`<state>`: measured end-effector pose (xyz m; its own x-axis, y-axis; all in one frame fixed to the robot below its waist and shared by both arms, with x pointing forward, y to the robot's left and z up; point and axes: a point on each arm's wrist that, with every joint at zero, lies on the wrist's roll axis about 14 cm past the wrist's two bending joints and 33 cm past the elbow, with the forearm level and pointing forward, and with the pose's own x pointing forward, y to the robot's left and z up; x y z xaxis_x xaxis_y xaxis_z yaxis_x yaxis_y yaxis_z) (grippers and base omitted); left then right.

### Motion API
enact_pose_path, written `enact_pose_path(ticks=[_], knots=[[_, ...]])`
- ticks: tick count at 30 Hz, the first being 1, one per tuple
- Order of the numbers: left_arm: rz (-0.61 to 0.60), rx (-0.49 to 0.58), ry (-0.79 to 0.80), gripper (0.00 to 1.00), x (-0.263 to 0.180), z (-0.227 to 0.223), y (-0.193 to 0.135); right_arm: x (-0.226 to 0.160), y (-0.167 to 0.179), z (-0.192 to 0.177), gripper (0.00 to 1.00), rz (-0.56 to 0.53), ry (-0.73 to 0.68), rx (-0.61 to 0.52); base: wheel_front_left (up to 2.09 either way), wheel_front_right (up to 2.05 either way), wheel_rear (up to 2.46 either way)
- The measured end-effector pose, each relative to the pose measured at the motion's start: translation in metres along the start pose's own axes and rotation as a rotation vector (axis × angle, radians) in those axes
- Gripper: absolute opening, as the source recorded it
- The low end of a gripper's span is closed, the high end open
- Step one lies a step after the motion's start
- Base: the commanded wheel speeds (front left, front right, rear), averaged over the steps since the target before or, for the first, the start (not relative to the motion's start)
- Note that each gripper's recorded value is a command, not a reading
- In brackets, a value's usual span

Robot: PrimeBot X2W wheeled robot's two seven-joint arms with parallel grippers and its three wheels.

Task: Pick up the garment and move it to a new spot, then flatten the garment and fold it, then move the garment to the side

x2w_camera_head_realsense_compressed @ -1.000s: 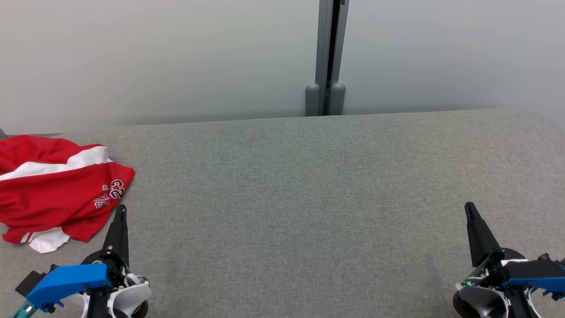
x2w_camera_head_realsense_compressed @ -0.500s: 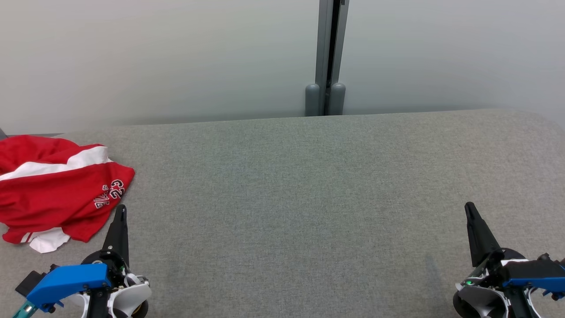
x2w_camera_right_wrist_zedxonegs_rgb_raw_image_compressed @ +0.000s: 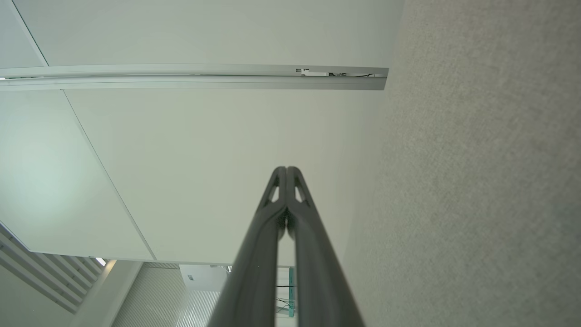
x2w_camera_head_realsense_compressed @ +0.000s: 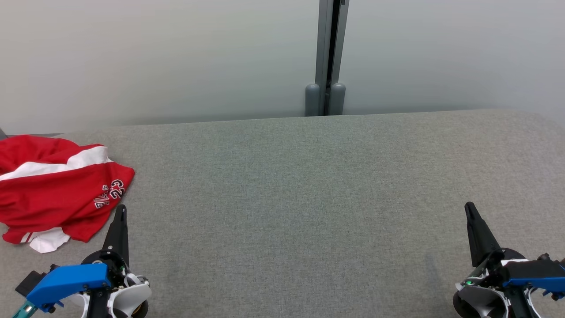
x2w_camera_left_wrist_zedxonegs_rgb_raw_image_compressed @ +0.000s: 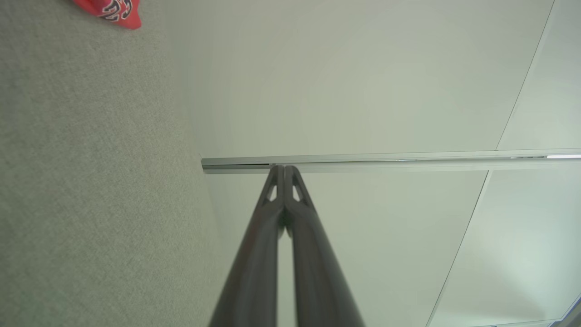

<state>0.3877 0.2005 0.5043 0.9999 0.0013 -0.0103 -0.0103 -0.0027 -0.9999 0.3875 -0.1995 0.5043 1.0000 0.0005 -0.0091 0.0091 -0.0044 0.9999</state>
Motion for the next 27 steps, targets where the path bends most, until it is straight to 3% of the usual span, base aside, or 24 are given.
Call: enact_pose_path(ticks=[9, 10, 16, 27], knots=[[0.0, 0.0, 0.0, 0.0, 0.0, 0.0, 0.0, 0.0, 0.0, 0.0, 0.0, 0.0, 0.0, 0.0, 0.0, 0.0, 0.0], [0.004, 0.0, 0.0, 1.0, 0.0, 0.0, 0.001, 0.0, -0.001, 0.0, 1.0, -0.003, 0.0, 0.001, 0.0, 0.0, 0.0], [0.107, -0.012, -0.009, 1.0, -0.018, 0.0, 0.036, -0.014, -0.032, -0.003, 1.0, -0.095, 0.0, 0.012, 0.0, 0.0, 0.0], [0.095, 0.017, -0.012, 1.0, -0.02, -0.009, 0.033, -0.014, -0.035, -0.014, 1.0, -0.105, 0.007, -0.029, 0.0, 0.0, 0.0]])
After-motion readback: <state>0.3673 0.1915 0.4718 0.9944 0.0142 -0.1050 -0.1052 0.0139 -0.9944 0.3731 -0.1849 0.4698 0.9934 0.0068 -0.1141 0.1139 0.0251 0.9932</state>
